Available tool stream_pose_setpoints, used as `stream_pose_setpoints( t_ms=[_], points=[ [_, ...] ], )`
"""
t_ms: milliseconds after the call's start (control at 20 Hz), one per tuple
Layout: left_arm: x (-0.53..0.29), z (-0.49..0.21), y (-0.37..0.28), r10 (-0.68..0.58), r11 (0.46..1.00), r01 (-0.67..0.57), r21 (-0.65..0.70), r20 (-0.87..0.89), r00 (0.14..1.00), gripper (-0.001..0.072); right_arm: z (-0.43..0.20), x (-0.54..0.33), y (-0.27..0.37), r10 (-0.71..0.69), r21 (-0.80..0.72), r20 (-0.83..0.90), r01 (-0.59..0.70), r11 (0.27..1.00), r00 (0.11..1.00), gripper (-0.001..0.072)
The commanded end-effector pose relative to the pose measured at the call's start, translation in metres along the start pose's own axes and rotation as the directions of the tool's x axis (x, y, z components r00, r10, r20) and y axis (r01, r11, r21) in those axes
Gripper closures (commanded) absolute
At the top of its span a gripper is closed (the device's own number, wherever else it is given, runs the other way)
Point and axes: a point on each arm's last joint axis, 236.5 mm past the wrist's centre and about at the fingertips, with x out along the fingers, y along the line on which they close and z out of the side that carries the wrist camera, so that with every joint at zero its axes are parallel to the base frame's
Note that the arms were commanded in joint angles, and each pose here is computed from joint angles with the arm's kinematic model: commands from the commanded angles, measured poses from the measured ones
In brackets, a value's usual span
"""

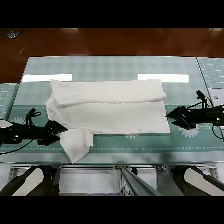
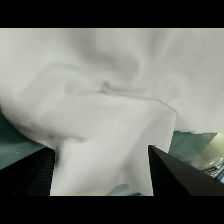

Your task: Fold the shirts.

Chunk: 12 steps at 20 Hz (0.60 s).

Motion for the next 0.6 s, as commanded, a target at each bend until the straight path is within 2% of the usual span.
stream_pose_setpoints(
  t_ms=[0,50,100,150,250,400,550],
  points=[
    [0.013,-0.01,-0.007,0.011,0.997,-0.01,0.071,-0.027,1.0,0.0013,0.011,-0.011,-0.006,-0.055,-0.008,0.024,0.055,0.998,0.998,0.0089],
    [0.013,-0.012,-0.008,0.008,0.996,-0.005,0.091,-0.035,0.999,0.0132,0.013,-0.017,-0.013,-0.101,-0.011,0.023,0.101,0.995,0.995,0.0089],
    [0.013,-0.015,-0.01,-0.001,0.992,0.007,0.126,-0.047,0.999,0.0503,0.014,-0.023,-0.023,-0.158,-0.006,0.014,0.158,0.987,0.987,0.0088],
    [0.013,-0.017,-0.013,-0.015,0.985,0.025,0.169,-0.057,0.998,0.0683,0.01,-0.027,-0.032,-0.202,0.01,-0.004,0.202,0.979,0.979,0.0089],
    [0.013,-0.017,-0.015,-0.022,0.985,0.031,0.172,-0.054,0.998,0.0688,-0.008,-0.022,-0.045,-0.235,0.059,-0.068,0.239,0.969,0.97,0.0088],
    [0.013,-0.016,-0.018,-0.034,0.985,0.041,0.167,-0.05,0.998,0.0688,-0.038,0.001,-0.04,-0.148,0.099,-0.14,0.163,0.982,0.979,0.0088],
    [0.013,-0.01,-0.017,-0.032,0.986,0.035,0.165,-0.024,0.999,0.0687,-0.06,0.014,-0.045,-0.129,0.127,-0.198,0.156,0.98,0.972,0.0089]
  ],
)
